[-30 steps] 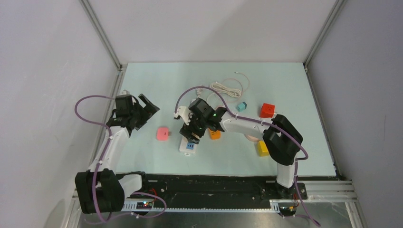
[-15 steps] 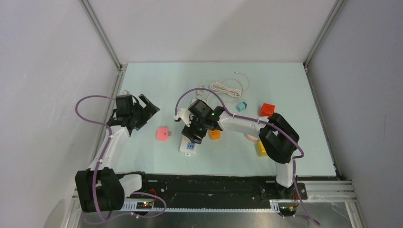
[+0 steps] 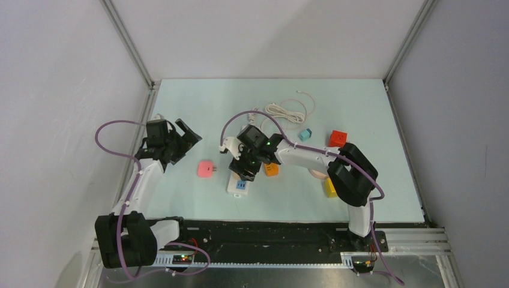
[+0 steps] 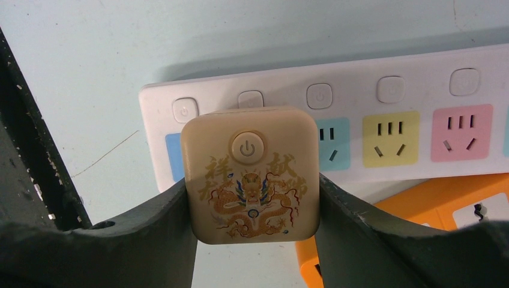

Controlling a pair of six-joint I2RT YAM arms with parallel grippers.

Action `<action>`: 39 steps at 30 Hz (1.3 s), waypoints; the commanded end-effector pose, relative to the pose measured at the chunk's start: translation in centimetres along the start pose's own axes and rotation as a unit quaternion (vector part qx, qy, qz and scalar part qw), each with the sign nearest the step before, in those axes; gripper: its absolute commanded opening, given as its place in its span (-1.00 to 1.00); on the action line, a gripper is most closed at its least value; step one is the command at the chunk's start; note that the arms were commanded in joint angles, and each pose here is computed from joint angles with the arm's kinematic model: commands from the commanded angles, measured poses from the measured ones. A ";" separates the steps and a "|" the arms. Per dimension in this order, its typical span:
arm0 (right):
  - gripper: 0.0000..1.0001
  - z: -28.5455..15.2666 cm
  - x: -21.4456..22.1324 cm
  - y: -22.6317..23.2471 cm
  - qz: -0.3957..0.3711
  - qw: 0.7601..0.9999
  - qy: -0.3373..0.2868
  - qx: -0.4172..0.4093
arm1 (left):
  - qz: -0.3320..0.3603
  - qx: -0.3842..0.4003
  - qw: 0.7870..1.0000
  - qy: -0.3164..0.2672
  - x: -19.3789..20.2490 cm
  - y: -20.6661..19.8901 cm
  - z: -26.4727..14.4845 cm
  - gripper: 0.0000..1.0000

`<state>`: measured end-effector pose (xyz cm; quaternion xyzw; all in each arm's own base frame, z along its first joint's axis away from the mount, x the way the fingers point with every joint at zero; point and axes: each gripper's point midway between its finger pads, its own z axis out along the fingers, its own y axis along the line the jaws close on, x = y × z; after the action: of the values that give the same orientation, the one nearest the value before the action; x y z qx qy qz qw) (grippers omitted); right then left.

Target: Insert the plug

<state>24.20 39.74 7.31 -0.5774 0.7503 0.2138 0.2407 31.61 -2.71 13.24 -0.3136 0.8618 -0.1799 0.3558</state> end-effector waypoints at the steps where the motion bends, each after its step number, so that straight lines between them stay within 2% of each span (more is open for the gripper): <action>1: -0.41 -0.4 -0.9 -0.2 0.002 1.000 -0.019 0.000 | 0.011 0.008 1.000 -0.017 -1.3 -0.5 -0.2 0.99; 3: -0.52 -0.1 -0.2 -0.2 -0.001 1.000 -0.026 0.005 | 0.012 0.008 1.000 -0.016 -1.3 -0.5 -0.2 0.99; 8: -0.67 0.9 1.6 -0.1 0.009 0.999 -0.045 0.008 | 0.012 0.008 1.000 -0.017 -1.3 -0.5 -0.2 0.99; 19: -0.82 3.1 5.6 0.4 0.033 0.998 -0.039 0.029 | 0.011 0.005 1.000 -0.016 -1.1 -0.3 -0.1 0.99; 24: -1.00 3.3 7.3 1.0 0.049 0.998 -0.033 0.032 | 0.010 0.002 1.000 -0.014 -0.9 -0.1 -0.1 0.99; 35: -1.00 4.3 8.8 1.4 0.064 0.995 -0.054 0.047 | 0.008 0.000 1.000 -0.011 -0.7 0.1 0.1 0.99; 39: -1.00 4.9 9.9 1.7 0.061 0.997 -0.038 0.041 | 0.009 0.000 1.000 -0.012 -0.7 0.1 0.0 0.99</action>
<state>24.20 40.51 6.24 -0.5040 0.7081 0.2811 0.4069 31.61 -2.66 13.03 -0.3100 0.8645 -0.1770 0.3540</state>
